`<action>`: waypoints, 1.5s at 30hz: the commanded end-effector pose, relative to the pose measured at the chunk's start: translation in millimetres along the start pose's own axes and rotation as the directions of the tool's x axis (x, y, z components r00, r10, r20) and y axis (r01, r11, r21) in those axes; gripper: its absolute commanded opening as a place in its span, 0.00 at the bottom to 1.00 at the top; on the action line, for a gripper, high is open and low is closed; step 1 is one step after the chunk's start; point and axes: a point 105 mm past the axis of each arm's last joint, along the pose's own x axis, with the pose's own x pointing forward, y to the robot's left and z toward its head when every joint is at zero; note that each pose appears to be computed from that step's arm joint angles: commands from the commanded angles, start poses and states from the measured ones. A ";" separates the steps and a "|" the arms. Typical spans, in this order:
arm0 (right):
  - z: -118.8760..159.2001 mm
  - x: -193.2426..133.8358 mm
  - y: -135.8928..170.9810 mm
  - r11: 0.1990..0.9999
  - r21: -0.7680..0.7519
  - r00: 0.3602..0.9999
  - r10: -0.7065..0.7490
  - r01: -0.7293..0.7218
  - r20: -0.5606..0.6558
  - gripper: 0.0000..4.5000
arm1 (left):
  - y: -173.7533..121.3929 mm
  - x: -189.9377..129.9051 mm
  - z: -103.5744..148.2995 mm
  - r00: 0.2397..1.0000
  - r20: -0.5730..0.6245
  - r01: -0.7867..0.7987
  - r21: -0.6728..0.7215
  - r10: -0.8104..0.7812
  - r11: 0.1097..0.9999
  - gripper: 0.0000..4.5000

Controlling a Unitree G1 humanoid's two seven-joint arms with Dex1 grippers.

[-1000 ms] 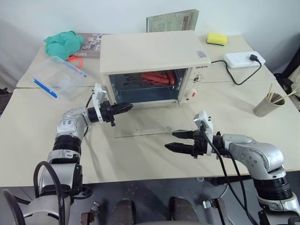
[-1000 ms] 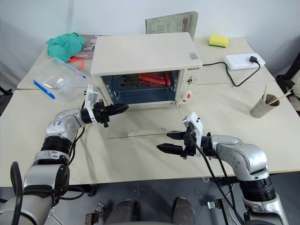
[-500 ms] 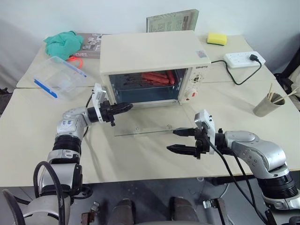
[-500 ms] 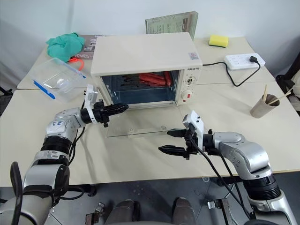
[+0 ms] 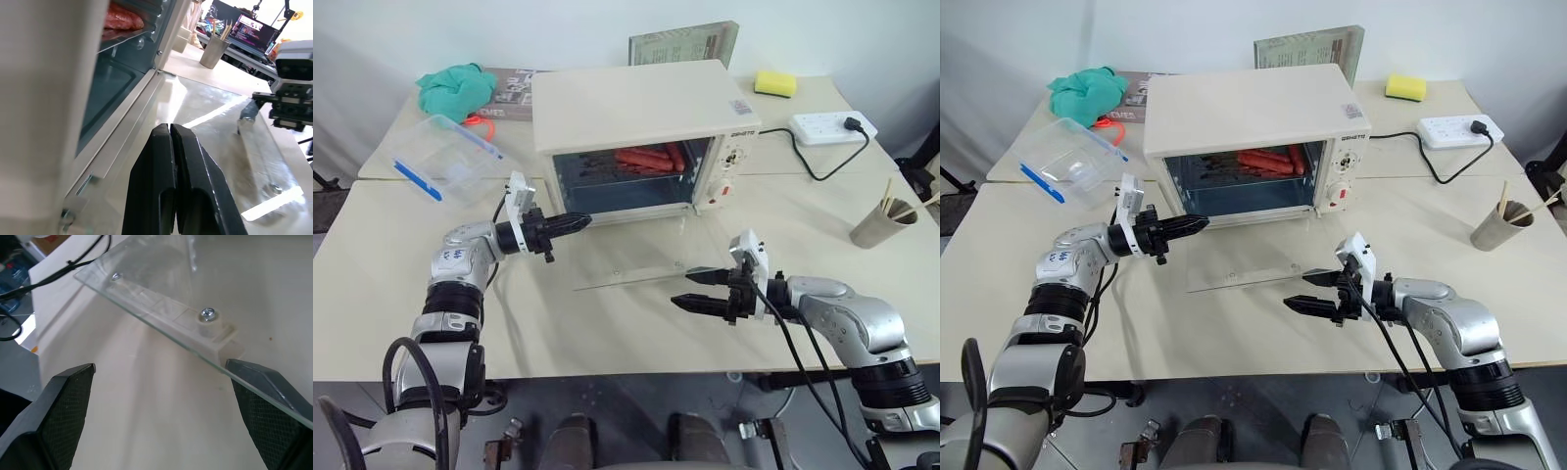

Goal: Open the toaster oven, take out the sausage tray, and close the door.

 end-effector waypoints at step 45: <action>122.4 22.8 16.6 0.865 -0.487 0.993 -0.101 0.119 0.063 1.00 | -16.2 -16.8 -28.6 0.971 -0.235 0.033 -0.016 -0.036 0.999 0.01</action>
